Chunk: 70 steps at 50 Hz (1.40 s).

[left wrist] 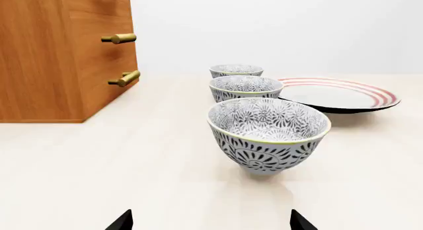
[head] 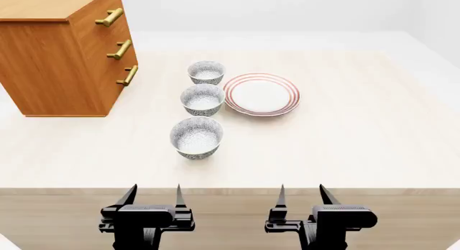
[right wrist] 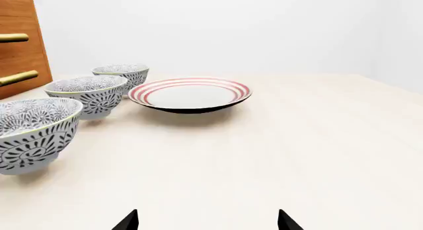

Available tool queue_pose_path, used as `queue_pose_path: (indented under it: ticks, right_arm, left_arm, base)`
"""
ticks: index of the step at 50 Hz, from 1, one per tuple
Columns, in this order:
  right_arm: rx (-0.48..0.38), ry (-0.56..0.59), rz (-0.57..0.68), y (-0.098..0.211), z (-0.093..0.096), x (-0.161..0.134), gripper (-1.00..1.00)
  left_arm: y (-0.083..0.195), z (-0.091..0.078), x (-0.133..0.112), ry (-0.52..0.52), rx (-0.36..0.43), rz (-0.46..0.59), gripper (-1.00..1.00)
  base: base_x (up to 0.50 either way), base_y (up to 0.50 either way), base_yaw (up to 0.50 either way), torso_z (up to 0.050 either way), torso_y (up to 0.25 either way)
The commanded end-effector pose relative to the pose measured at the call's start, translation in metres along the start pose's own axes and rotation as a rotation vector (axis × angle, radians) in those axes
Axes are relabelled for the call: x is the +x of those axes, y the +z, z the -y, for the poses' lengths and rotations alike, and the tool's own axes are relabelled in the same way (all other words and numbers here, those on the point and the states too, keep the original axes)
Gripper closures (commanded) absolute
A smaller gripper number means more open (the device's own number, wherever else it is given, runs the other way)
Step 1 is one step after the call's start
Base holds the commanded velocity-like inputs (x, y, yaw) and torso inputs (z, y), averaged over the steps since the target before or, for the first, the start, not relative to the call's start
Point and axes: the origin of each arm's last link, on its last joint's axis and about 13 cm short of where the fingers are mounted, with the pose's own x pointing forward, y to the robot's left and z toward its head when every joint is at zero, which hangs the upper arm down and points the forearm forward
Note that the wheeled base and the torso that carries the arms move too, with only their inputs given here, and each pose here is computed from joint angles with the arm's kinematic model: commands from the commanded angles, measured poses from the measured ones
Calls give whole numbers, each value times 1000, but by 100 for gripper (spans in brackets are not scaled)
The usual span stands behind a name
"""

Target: Stack the bowl in the middle on the bowl at the back.

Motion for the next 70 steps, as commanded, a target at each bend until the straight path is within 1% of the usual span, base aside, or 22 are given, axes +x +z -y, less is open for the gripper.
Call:
queue_pose_path:
  ticks: [1, 10, 14, 19, 20, 24, 25, 28, 31, 33, 34, 35, 37, 39, 41, 42, 44, 46, 51, 55, 59, 70]
  right_arm:
    - [-5, 4, 1, -1, -1, 0, -100]
    - [-30, 17, 3, -3, -2, 0, -100]
    - [-42, 19, 0, -2, -2, -1, -100]
    - [-53, 4, 25, 5, 0, -3, -100]
    - [-97, 14, 43, 13, 0, -3, -100]
    - [-235, 41, 141, 65, 8, 2, -100]
    - [-280, 49, 177, 92, 14, 8, -100]
    - [-392, 78, 256, 165, 31, 23, -100]
    - [-482, 118, 295, 230, 43, 38, -100]
    - [-532, 140, 310, 269, 50, 48, -100]
    - [-562, 145, 309, 291, 54, 55, -100]
    - [-580, 148, 308, 305, 56, 59, -100]
    - [-615, 157, 306, 337, 61, 70, -100]
    - [-659, 167, 295, 358, 63, 79, -100]
    - [-702, 179, 281, 374, 63, 88, -100]
    - [-712, 190, 263, 379, 63, 92, -100]
    - [-750, 215, 208, 387, 62, 101, -100]
    - [-787, 234, 169, 391, 61, 108, -100]
    - [-822, 305, 25, 386, 59, 123, -100]
    - [-840, 344, -63, 376, 60, 130, -100]
    - [-847, 362, -107, 369, 61, 134, -100]
    - [-880, 460, -203, 351, 61, 141, -100]
  left_arm:
    - [-1, 0, 1, 2, -2, -1, -100]
    - [-7, -1, 4, 17, -8, 6, -100]
    - [2, 0, -8, 23, -7, 17, -100]
    - [11, -3, -12, 29, -18, 6, -100]
    - [14, -7, -14, 11, -14, -3, -100]
    - [33, -32, -18, -5, 12, -42, -100]
    - [33, -45, -18, 18, 33, -55, -100]
    - [21, -78, -19, 90, 114, -106, -100]
    - [-7, -107, -32, 143, 201, -210, -100]
    - [-35, -122, -50, 159, 265, -301, -100]
    - [-54, -131, -66, 162, 301, -374, -100]
    - [-66, -136, -76, 164, 322, -418, -100]
    - [-98, -148, -108, 190, 363, -550, -100]
    - [-122, -155, -136, 184, 399, -650, -100]
    - [-135, -159, -157, 165, 431, -704, -100]
    - [-140, -160, -179, 166, 439, -798, -100]
    - [-142, -161, -208, 149, 456, -898, -100]
    - [-142, -162, -225, 153, 460, -967, -100]
    - [-139, -167, -249, 184, 452, -1074, -100]
    - [-140, -166, -255, 226, 434, -1103, -100]
    - [-141, -162, -256, 184, 406, -1118, -100]
    - [-142, -162, -255, 195, 400, -1140, -100]
  base:
    - [0, 0, 0, 0, 0]
    - [0, 222, 0, 0, 0]
    - [0, 500, 0, 0, 0]
    - [0, 500, 0, 0, 0]
    - [0, 0, 0, 0, 0]
    - [0, 0, 0, 0, 0]
    - [0, 0, 0, 0, 0]
    - [0, 0, 0, 0, 0]
    - [0, 0, 0, 0, 0]
    - [0, 0, 0, 0, 0]
    - [0, 0, 0, 0, 0]
    - [0, 0, 0, 0, 0]
    - [0, 0, 0, 0, 0]
    - [0, 0, 0, 0, 0]
    - [0, 0, 0, 0, 0]
    - [0, 0, 0, 0, 0]
    - [119, 0, 0, 0, 0]
    - [445, 0, 0, 0, 0]
    - [500, 0, 0, 0, 0]
    - [500, 0, 0, 0, 0]
    - [500, 0, 0, 0, 0]
    - [500, -50, 0, 0, 0]
